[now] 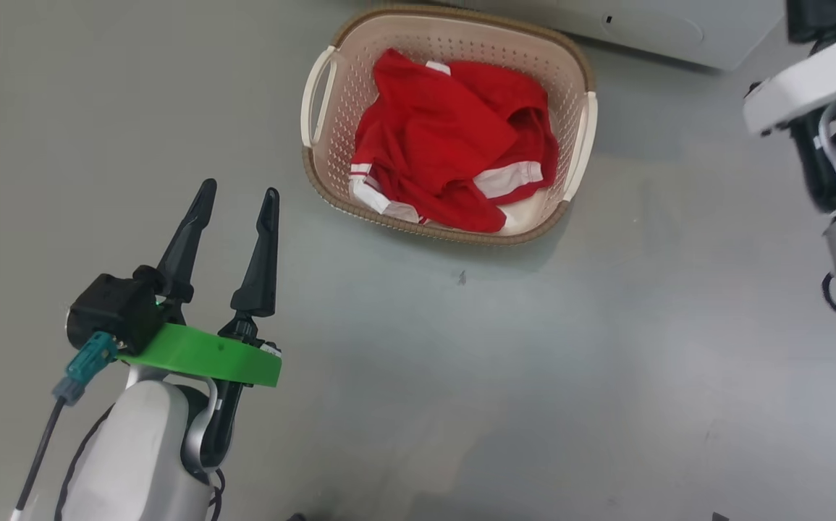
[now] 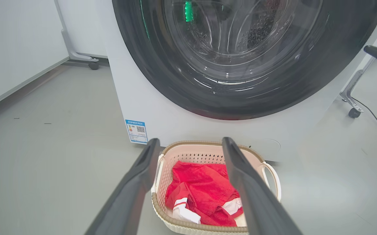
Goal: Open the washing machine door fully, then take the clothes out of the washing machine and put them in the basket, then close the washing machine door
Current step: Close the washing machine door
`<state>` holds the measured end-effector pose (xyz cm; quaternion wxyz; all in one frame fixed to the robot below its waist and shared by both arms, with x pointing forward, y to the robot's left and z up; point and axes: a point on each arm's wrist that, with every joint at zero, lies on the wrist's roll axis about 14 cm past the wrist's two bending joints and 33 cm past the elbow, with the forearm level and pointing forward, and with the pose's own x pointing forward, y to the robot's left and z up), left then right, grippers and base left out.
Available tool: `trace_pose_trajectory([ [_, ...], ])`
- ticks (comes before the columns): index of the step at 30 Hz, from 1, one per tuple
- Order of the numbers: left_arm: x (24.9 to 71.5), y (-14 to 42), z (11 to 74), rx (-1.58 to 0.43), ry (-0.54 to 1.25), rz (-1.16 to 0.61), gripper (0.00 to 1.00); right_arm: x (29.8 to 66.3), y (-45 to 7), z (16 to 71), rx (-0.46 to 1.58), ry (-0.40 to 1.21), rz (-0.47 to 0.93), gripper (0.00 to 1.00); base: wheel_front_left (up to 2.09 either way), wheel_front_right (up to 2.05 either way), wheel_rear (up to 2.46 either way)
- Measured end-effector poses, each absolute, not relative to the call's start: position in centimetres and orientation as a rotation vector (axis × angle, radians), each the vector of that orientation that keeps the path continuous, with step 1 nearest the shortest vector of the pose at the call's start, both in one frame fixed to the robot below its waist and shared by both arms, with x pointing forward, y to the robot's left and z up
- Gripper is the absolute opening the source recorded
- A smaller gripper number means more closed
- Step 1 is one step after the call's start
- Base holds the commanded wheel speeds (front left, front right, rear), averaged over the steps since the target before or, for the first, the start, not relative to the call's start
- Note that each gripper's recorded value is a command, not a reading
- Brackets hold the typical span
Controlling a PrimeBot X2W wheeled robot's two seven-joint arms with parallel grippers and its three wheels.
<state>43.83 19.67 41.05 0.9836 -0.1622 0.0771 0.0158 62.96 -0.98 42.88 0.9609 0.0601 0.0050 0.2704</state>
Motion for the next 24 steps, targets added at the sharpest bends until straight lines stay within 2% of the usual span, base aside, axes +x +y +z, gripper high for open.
trace_pose_trajectory([
  [11, 44.0, 18.6, 45.4, -0.296, 0.049, -0.043, 1.0, 56.6, -3.4, 44.6, 0.15, 0.05, 0.488, 0.0, 0.0, 0.0, 0.0],
  [15, 43.3, 17.9, 46.1, -0.286, 0.039, -0.073, 1.0, 55.2, -5.2, 46.6, 0.163, 0.015, 0.433, 0.0, 0.0, 0.0, 0.0],
  [24, 40.4, 16.4, 46.2, -0.292, 0.058, -0.114, 1.0, 49.7, -10.0, 47.6, 0.207, 0.028, 0.286, 0.0, 0.0, 0.0, 0.0],
])
